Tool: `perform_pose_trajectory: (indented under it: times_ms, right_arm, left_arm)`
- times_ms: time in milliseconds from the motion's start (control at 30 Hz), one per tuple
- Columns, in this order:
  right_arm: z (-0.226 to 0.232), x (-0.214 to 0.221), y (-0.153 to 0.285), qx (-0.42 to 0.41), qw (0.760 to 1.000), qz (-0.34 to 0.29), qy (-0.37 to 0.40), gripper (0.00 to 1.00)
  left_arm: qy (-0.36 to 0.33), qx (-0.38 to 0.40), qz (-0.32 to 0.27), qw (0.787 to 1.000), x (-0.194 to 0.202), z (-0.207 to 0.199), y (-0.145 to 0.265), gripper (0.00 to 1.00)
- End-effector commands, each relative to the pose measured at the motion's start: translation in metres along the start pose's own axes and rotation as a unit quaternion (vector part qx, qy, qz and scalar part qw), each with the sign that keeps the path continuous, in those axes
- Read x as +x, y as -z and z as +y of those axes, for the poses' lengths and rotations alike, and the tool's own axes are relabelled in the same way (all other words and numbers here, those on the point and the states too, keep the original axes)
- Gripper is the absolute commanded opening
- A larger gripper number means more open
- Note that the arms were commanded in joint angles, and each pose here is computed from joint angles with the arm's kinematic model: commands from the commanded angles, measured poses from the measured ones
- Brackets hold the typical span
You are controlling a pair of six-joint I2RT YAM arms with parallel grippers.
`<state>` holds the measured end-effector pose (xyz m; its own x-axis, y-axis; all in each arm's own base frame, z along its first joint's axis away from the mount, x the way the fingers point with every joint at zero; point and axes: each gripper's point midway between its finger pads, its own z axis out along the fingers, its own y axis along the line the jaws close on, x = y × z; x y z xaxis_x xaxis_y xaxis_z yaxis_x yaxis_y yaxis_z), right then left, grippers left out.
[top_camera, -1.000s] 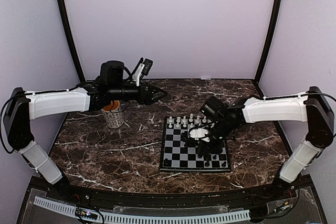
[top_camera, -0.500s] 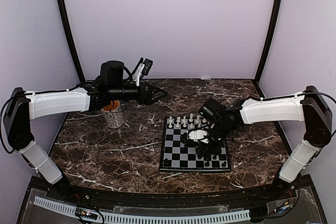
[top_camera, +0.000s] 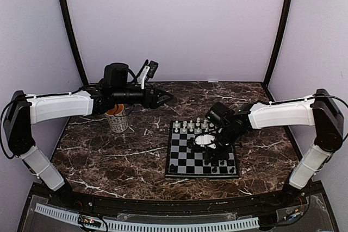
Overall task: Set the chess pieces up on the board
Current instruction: Place the pawn at d7, then pick up the king from the chessboard.
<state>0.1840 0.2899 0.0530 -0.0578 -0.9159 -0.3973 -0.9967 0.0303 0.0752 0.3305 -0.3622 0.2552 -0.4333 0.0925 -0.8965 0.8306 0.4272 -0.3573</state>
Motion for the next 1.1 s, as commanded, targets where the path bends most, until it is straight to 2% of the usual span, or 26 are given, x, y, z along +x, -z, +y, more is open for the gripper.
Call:
perform_pose_trajectory:
  times_ms: [0,233,433,567,733,1067]
  right_arm:
    - [0.005,-0.003,0.0,-0.007,1.0,-0.003,0.003,0.19]
    - [0.004,-0.018,0.026,-0.001,1.0,-0.023,0.006,0.21]
    - [-0.033,-0.03,0.063,0.026,0.996,-0.076,-0.046,0.21]
    - [-0.056,-0.017,0.06,0.035,0.993,-0.069,-0.084,0.2]
    - [-0.059,-0.007,0.048,0.025,0.993,-0.056,-0.096,0.2]
    - [-0.042,-0.004,0.031,-0.023,0.995,-0.039,-0.088,0.31]
  left_arm:
    - [-0.014,0.014,-0.018,1.0,-0.019,-0.013,0.006,0.66]
    - [-0.014,0.015,-0.019,1.0,-0.02,-0.014,0.007,0.66]
    - [-0.014,0.015,-0.019,1.0,-0.02,-0.014,0.007,0.66]
    - [-0.015,0.014,-0.02,1.0,-0.02,-0.014,0.007,0.66]
    - [-0.016,0.013,-0.02,1.0,-0.021,-0.014,0.008,0.66]
    - [-0.016,0.014,-0.019,1.0,-0.021,-0.014,0.007,0.66]
